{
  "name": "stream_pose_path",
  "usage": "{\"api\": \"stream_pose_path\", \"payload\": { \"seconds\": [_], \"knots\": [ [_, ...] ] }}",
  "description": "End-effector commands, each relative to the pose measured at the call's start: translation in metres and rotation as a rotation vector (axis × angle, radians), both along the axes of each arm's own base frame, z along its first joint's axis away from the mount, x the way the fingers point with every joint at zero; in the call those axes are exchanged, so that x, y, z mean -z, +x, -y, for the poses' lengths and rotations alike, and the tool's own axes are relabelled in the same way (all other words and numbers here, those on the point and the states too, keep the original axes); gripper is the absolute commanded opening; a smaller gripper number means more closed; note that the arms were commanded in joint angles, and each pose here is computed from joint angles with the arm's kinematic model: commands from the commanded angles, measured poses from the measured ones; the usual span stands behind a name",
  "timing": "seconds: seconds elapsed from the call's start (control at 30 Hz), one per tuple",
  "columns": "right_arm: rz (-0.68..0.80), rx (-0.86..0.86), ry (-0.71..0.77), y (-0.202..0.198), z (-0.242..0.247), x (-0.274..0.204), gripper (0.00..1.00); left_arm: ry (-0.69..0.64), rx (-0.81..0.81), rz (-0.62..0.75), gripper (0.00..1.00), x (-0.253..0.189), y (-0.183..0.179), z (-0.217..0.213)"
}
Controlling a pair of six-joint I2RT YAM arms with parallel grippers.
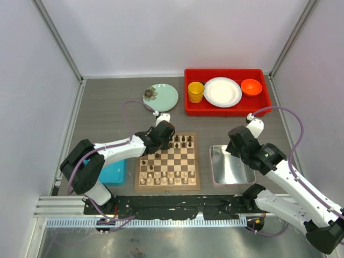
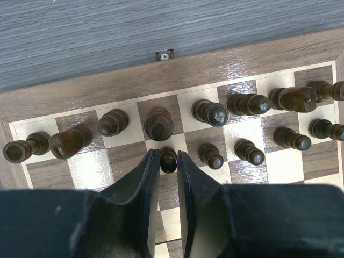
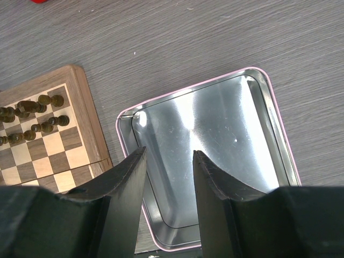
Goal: Set up the chess pieces on the board
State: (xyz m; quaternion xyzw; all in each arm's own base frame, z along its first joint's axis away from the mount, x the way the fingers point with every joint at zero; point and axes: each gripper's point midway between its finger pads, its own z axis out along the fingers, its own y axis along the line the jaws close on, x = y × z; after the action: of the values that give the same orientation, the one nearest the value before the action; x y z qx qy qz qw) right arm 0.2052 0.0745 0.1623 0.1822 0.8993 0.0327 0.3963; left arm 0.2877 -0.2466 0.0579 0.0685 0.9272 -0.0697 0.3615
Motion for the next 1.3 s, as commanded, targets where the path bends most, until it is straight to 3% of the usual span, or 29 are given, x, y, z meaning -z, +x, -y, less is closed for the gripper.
{"api": "stream_pose_path", "payload": {
  "seconds": [0.0,0.5,0.83,1.03,1.27],
  "knots": [
    [0.023,0.028,-0.024,0.003,0.007,-0.006,0.46,-0.041,0.001,0.048,0.24,-0.015,0.010,0.008],
    [0.024,0.027,-0.022,0.004,0.007,-0.006,0.45,-0.044,-0.004,0.056,0.34,-0.020,0.008,0.005],
    [0.023,0.027,-0.025,0.004,0.007,-0.005,0.45,-0.055,-0.016,0.085,0.37,-0.049,0.004,-0.005],
    [0.023,0.029,-0.025,0.004,0.008,-0.005,0.45,-0.070,-0.024,0.064,0.37,-0.066,-0.014,-0.019],
    [0.025,0.028,-0.027,0.004,0.008,-0.006,0.45,-0.049,-0.056,-0.051,0.37,-0.050,-0.051,-0.046]
  ]
}}
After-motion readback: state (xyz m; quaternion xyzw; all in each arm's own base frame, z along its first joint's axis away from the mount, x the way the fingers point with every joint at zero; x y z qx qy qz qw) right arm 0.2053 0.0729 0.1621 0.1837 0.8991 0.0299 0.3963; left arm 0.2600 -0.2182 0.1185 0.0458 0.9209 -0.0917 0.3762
